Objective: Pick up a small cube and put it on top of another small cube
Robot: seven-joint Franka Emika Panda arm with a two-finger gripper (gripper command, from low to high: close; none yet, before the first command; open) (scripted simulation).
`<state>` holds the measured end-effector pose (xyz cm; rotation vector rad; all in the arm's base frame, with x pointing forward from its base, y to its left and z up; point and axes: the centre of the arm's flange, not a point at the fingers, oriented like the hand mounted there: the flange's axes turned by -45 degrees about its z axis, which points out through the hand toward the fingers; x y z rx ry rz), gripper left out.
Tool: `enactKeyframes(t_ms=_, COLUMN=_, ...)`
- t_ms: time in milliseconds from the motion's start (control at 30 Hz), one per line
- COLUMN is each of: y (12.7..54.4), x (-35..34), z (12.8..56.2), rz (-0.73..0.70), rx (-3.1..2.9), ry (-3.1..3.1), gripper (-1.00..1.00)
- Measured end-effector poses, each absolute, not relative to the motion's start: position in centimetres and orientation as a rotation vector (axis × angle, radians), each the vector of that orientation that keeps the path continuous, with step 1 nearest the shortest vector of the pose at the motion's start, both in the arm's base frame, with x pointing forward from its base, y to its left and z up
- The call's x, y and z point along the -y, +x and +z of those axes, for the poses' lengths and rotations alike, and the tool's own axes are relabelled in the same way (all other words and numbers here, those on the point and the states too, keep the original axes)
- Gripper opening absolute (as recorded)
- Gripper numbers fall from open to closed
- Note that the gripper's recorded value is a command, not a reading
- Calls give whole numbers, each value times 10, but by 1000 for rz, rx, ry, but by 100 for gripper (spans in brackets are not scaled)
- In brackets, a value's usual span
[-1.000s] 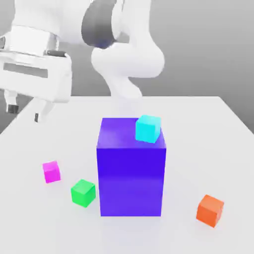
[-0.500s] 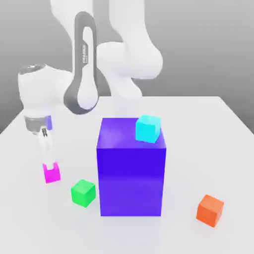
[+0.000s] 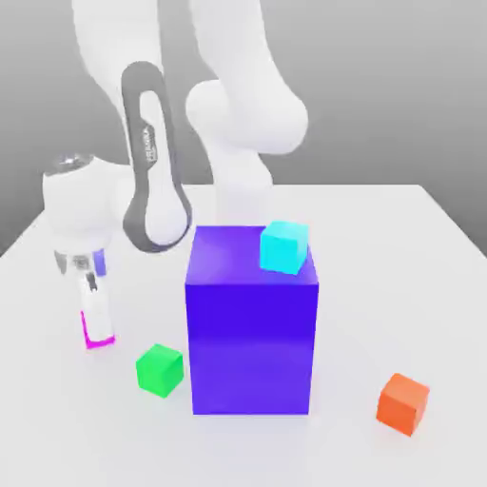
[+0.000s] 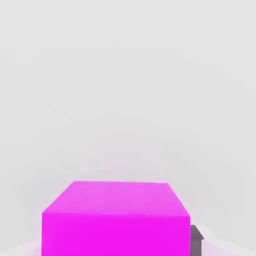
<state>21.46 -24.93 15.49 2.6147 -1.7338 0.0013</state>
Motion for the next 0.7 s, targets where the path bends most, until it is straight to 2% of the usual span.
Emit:
enactKeyframes(t_ms=133, y=212, x=249, z=185, rz=1, rx=1741, ry=2615, gripper=-100)
enactKeyframes(t_ms=533, y=309, x=137, z=239, rz=2, rx=1855, ry=2536, gripper=-100)
enactKeyframes(t_ms=700, y=316, x=128, z=208, rz=4, rx=1864, ry=2526, gripper=-100)
